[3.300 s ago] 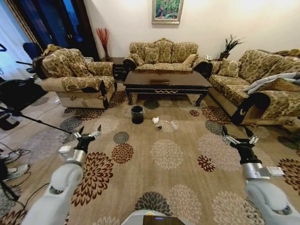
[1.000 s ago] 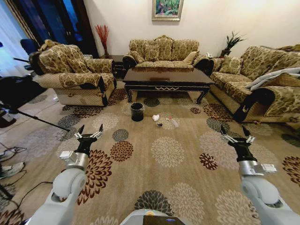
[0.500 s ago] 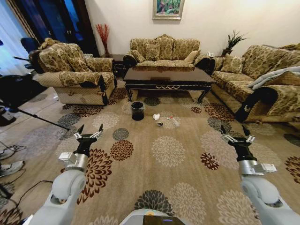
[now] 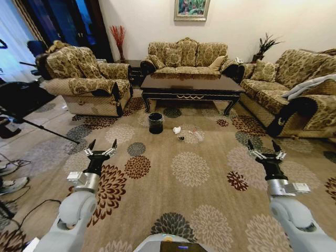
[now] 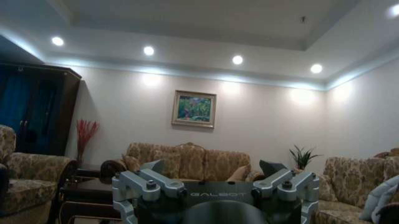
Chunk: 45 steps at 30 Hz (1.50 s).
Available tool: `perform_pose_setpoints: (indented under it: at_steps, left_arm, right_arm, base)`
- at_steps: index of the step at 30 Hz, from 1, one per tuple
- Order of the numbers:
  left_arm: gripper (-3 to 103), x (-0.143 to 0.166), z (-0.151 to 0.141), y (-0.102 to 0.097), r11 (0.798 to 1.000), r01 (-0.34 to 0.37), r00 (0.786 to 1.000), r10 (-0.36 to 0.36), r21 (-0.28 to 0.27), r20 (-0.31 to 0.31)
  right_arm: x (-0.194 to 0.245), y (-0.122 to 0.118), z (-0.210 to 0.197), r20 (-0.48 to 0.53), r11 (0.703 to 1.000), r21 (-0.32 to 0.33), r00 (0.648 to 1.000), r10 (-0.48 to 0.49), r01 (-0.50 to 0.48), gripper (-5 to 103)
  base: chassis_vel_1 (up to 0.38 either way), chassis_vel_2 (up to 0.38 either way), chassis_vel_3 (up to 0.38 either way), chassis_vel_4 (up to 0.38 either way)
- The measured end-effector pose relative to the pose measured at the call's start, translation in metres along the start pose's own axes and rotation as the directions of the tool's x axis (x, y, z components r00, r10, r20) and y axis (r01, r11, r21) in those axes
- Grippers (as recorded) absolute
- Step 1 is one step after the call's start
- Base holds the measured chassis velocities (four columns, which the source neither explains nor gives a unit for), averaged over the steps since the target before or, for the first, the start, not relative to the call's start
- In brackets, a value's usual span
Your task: Move to the front of the table and pick up the trash from the floor, then place it into the trash bin.
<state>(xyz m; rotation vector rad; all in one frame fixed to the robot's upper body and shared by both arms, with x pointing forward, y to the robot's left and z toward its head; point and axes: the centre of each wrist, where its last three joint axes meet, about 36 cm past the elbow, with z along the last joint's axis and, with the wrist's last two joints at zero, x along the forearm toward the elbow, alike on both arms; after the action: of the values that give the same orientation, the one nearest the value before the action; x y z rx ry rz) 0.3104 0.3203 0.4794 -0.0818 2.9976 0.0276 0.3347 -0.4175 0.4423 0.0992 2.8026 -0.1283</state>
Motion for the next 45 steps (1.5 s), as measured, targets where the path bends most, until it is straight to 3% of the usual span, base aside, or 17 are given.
perform_pose_setpoints:
  at_steps: [17, 45]
  left_arm:
    - [100, 0.0008, -0.0002, 0.002, 0.999, -0.005, 1.0, 0.006, -0.035, 0.026]
    - [100, -0.0024, -0.0018, 0.007, 0.999, -0.024, 0.999, 0.026, -0.038, 0.037]
  right_arm:
    - [0.0002, -0.0018, -0.0015, 0.002, 1.0, -0.001, 1.0, 0.017, -0.017, 100]
    - [-0.0023, -0.0021, 0.0016, 0.002, 1.0, -0.009, 1.0, 0.022, -0.022, 100]
  base:
    - [0.0, 0.0, 0.0, 0.0]
    - [0.0, 0.0, 0.0, 0.0]
